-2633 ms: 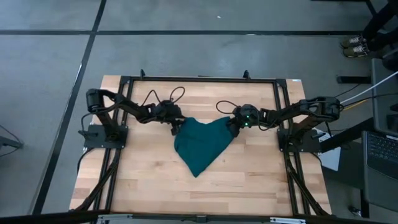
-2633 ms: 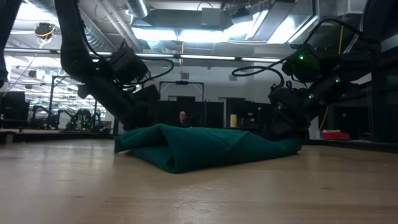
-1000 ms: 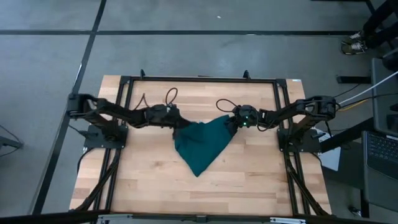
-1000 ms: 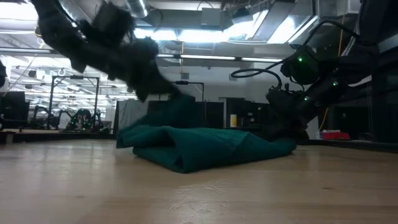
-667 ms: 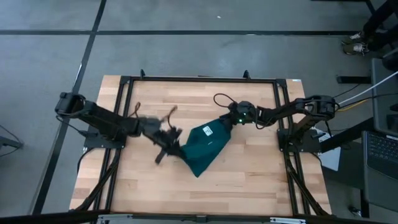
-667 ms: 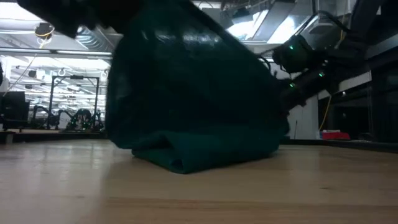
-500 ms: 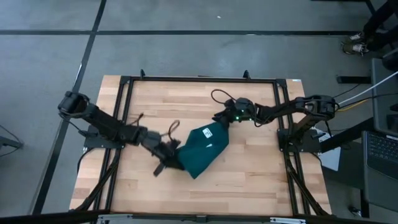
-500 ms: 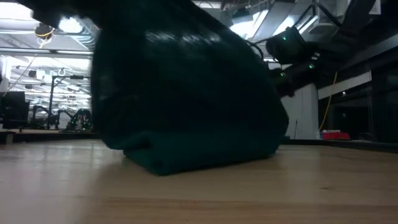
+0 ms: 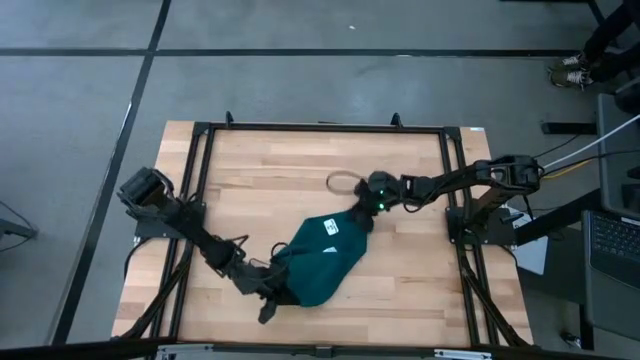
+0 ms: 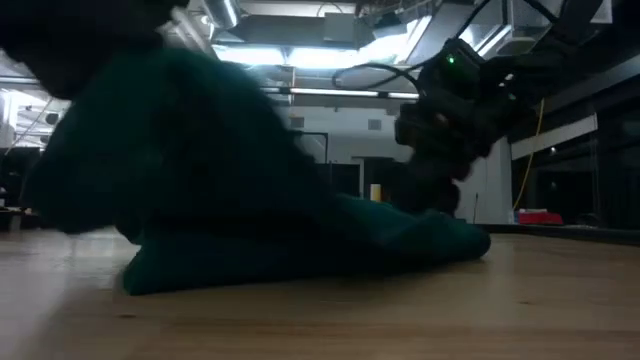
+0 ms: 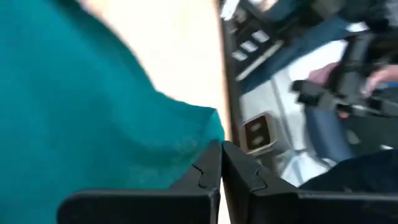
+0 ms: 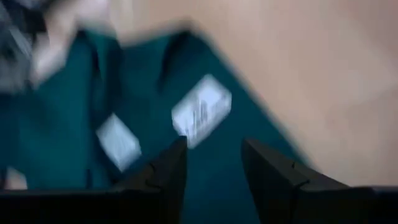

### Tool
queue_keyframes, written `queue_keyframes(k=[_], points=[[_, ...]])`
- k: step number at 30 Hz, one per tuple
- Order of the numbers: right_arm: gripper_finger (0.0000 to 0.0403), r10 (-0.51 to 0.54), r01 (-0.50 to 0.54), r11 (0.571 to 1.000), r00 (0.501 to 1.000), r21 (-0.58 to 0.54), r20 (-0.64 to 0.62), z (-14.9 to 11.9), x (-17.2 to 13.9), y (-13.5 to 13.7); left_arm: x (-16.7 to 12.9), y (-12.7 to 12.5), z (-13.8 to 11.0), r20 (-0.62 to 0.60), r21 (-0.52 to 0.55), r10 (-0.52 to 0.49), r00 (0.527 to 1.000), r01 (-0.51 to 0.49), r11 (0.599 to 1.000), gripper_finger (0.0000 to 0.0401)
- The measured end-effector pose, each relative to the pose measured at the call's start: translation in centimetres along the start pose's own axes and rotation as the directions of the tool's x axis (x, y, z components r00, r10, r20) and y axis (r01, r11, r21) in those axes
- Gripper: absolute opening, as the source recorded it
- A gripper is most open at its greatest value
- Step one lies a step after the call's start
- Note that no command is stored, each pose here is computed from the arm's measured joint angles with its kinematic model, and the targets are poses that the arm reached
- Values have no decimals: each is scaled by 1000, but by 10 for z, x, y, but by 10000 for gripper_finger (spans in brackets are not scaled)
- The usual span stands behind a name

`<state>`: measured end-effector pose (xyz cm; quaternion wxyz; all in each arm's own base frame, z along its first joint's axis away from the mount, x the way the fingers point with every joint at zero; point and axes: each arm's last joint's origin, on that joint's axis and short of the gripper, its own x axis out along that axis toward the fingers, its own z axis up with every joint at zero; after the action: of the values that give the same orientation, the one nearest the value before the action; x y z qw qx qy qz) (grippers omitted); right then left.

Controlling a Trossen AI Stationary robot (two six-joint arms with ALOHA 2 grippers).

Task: Fold microfiber towels
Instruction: Fold the blue napkin

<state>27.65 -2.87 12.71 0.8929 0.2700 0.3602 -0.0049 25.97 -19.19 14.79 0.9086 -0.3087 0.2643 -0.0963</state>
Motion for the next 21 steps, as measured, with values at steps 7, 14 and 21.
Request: queue_keyframes(k=[7, 14, 21], points=[[164, -67, 68, 996, 998, -62, 21, 1, 1, 3, -1, -5, -28, -81, -72, 33, 996, -39, 997, 2], [160, -20, 17, 996, 999, -82, -45, -2, 18, 14, -8, -23, -38, -1, -185, -2, 1000, 1, 983, 2], [142, 160, -176, 961, 983, -213, -90, 1, 59, 65, -9, -8, -45, -28, -217, 170, 985, -172, 961, 2]])
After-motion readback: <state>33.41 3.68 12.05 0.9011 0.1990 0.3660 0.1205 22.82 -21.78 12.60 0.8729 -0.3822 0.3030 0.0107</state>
